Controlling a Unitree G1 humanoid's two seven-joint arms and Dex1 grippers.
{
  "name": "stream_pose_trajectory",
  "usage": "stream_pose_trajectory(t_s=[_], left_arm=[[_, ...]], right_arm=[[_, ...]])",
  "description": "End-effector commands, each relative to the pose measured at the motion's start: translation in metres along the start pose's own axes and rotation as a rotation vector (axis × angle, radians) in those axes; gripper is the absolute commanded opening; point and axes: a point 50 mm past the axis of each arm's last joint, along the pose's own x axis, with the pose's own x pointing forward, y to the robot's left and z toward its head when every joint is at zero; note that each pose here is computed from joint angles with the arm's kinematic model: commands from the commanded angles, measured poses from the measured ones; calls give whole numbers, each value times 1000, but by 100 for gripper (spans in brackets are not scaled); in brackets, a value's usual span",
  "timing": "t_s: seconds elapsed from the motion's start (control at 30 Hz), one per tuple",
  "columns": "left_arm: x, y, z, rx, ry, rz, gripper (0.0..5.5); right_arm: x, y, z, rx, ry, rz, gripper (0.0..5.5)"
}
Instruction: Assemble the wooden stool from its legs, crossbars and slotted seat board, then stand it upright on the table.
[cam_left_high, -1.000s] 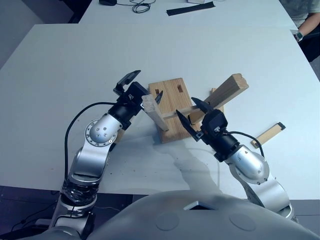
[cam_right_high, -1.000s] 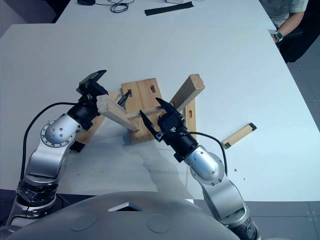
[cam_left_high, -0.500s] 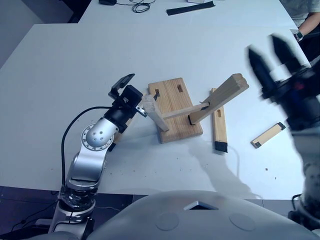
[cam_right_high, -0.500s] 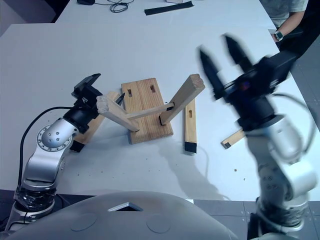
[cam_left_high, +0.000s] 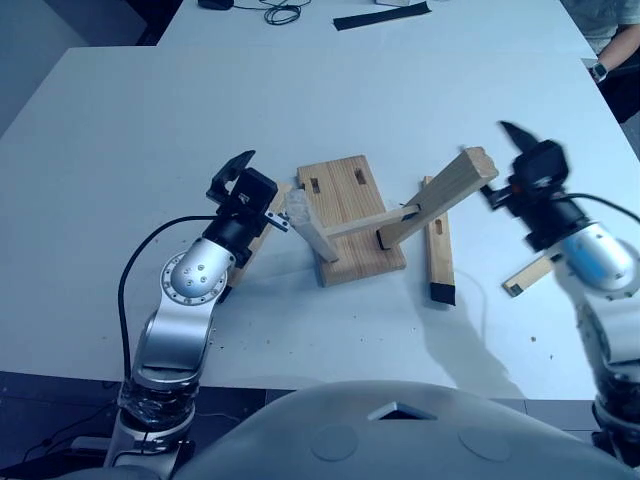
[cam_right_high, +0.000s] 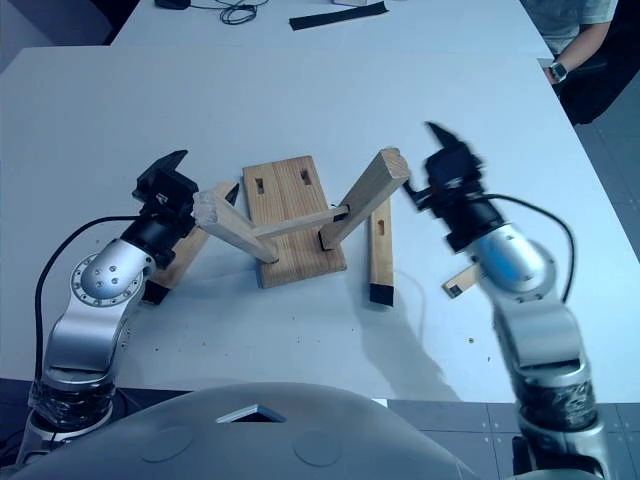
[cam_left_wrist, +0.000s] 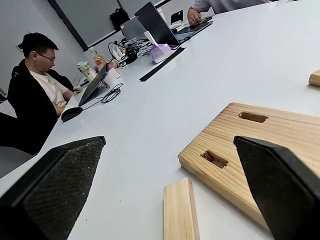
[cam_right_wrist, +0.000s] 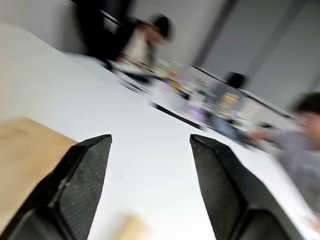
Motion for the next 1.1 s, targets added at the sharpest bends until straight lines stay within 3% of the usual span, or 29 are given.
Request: stream_pose_trajectory(t_s=[0.03, 0.43, 0.6, 0.77, 0.83, 0.97, 1.1], left_arm=[[9, -2, 14, -8, -24, 32, 478], [13, 10, 5, 6, 29, 113, 478], [10, 17, 2, 6, 39, 157, 478], [5, 13, 2, 3, 44, 161, 478], [5, 11, 3, -2, 44, 160, 478], [9, 4, 10, -18, 24, 104, 478], [17, 0, 16, -9, 1, 50, 478]], right_arm=[[6, 34, 19, 67, -2, 64, 289], [8, 18, -11, 28, 207, -181, 289], [-25, -26, -28, -131, 353, -423, 289], [-54, -48, -26, -208, 458, -405, 289], [-46, -35, -17, -129, 413, -297, 289], [-8, 48, 22, 348, 98, 269, 289], [-5, 57, 26, 426, 126, 312, 289]])
